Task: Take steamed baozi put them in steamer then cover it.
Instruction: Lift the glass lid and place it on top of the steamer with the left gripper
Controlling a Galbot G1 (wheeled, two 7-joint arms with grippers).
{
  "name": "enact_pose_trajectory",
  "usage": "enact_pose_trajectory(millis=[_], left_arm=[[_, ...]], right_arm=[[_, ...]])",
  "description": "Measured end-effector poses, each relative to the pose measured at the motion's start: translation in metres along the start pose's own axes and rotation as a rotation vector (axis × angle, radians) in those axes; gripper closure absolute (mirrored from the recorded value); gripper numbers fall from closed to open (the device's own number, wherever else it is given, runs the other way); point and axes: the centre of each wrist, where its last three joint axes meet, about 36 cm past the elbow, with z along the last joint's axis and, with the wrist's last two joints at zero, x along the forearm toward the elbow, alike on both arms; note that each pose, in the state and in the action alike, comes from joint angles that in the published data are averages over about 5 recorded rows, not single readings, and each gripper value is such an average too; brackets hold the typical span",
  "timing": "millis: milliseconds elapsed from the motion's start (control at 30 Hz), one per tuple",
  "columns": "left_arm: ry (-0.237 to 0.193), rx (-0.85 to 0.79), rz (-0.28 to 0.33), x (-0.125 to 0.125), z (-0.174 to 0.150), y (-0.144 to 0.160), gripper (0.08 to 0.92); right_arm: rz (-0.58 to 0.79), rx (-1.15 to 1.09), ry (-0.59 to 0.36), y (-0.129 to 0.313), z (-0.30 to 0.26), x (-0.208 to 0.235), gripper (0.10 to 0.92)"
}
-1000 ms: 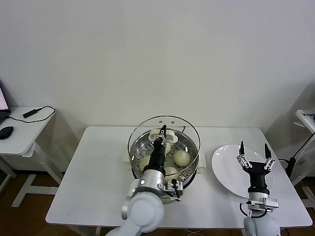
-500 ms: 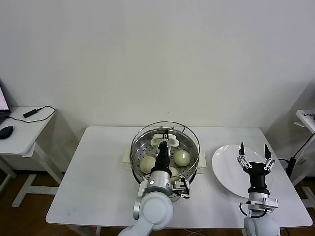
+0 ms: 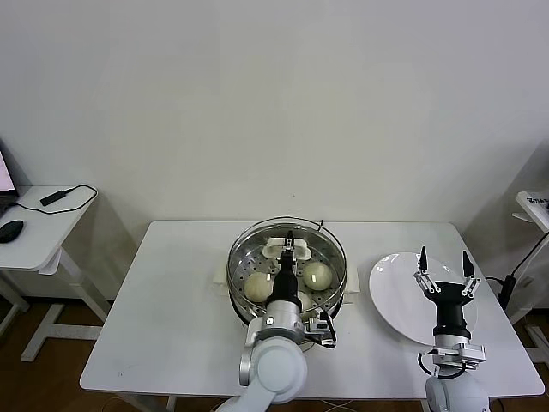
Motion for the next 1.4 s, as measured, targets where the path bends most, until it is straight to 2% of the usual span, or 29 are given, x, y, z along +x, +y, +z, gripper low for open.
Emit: enact_pose_trajectory(millis=[767, 1400], left_arm=[[0.016, -0.073, 0.016, -0.003, -0.001, -0.014, 0.811], [0.003, -0.093, 0.011, -0.001, -0.005, -0.017, 0.811]], right_arm=[[0.006, -0.003, -0.007, 0.0, 0.0, -0.004, 0.2], [0.014, 0.001, -0.006, -0.005, 0.001, -0.004, 0.2]])
